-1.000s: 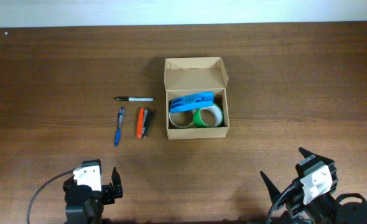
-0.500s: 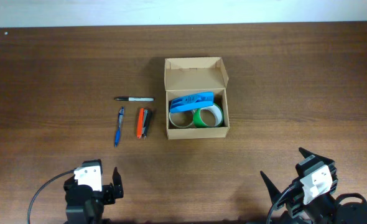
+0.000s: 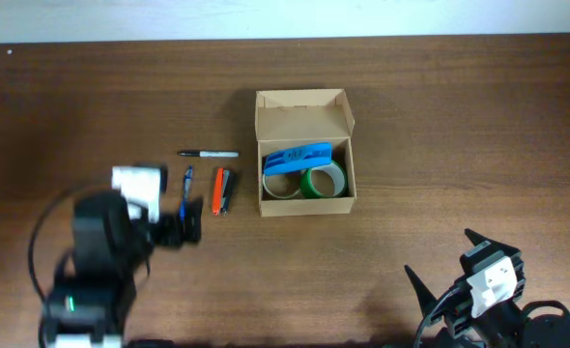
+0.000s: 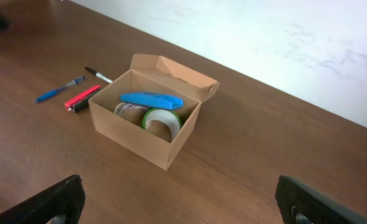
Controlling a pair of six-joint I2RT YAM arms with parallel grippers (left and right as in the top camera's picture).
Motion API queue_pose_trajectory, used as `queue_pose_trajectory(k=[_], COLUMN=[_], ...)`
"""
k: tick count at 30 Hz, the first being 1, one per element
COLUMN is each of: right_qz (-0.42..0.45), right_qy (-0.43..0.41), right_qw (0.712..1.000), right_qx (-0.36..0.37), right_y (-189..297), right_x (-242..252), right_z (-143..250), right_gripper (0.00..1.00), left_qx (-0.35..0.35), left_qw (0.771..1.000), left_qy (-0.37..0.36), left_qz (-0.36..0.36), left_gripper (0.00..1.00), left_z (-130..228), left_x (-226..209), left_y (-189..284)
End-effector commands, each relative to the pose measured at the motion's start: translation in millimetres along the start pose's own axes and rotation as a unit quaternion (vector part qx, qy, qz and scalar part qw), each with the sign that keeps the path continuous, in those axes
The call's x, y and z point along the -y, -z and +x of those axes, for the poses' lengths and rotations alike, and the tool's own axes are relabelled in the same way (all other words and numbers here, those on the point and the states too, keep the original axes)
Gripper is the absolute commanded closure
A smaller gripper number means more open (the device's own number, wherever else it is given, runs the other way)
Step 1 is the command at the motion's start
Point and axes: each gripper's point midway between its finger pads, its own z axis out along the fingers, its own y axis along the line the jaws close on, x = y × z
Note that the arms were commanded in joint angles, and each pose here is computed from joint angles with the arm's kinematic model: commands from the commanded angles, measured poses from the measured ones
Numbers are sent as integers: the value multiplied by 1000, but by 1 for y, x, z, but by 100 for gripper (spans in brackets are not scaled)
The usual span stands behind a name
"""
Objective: Pack container
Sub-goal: 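Move the left gripper to the red stapler and grasp it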
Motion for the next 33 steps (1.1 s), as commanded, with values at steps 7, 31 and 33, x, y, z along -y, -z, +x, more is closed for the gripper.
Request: queue_pose_trajectory(k=[7,31,33], right_qz=[10,10,10], right_qy=[-9,-9,-9], right_qw=[1000,1000,1000], right_qx=[1,1,1], right_y=[0,0,0], right_x=[3,3,3], right_z=[0,0,0], right_gripper=[1,1,0], left_qx=[-72,-397,-405], left_qw=[995,918,914], left_qy=[9,-3,11], left_qz=[66,9,-11], left_gripper=[0,0,0], left_z=[-64,61,67], left_x=[13,14,9], left_y=[-69,-175,-179])
